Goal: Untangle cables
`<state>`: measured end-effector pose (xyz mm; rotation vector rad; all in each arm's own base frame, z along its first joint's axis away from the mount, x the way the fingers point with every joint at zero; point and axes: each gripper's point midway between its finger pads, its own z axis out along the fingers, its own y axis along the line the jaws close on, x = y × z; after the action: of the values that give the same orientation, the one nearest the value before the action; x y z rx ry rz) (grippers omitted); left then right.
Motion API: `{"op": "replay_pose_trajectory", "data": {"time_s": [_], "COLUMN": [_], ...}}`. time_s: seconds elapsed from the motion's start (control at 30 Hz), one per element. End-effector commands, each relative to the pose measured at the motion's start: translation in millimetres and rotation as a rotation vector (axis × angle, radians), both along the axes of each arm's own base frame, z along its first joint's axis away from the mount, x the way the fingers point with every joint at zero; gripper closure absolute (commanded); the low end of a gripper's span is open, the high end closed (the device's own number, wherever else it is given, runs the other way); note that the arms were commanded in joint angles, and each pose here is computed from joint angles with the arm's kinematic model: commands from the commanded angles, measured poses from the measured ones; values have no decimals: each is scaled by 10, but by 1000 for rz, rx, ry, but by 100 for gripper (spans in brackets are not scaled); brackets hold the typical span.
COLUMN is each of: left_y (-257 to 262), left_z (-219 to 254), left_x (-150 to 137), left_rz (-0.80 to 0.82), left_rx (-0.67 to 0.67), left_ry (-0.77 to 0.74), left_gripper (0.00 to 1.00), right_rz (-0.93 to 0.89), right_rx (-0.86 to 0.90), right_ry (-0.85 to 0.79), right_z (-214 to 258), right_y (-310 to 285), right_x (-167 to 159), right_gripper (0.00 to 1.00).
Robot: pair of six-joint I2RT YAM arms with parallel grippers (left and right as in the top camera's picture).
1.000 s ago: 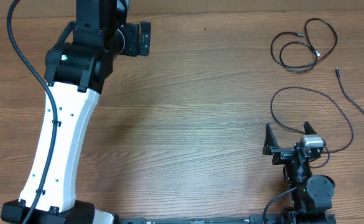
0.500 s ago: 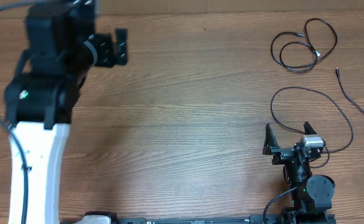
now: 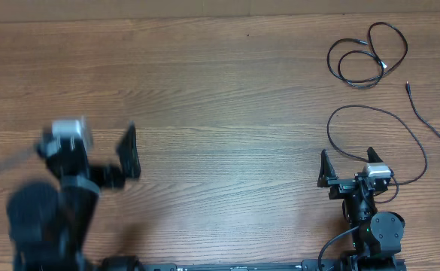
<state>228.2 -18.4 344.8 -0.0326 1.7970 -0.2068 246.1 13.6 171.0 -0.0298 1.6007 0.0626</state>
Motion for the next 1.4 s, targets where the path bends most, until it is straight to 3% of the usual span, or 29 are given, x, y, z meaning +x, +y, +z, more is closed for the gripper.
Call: {"op": "replay_pose_trajectory", "data": {"time_s": [0.0, 0.13, 0.33, 0.73, 1.17, 1.37], "left_y": [60, 49, 99, 184, 166, 153], "left_z": [-336, -652, -981, -1499, -1887, -1892], "left_x": [-210, -297, -110, 133, 179, 178], "left_rz": [56, 54, 89, 145, 96, 84], "left_rx": [-88, -106, -175, -168, 141, 181], "left_ry": [-15, -93, -155, -219, -156, -156], "left_gripper": [1, 0, 0, 1, 1, 0], "right_rz": [0, 0, -1, 0, 0, 0], "right_rx": [-11, -12, -12, -12, -11, -11], "right_ry": [-8, -8, -8, -8, -8, -8], "right_z": [-12, -12, -12, -12, -12, -12], "right_y": [-3, -3, -4, -3, -3, -3], "right_x": [0, 0, 0, 0, 0, 0], "right_gripper": [0, 0, 0, 0, 0, 0]}}
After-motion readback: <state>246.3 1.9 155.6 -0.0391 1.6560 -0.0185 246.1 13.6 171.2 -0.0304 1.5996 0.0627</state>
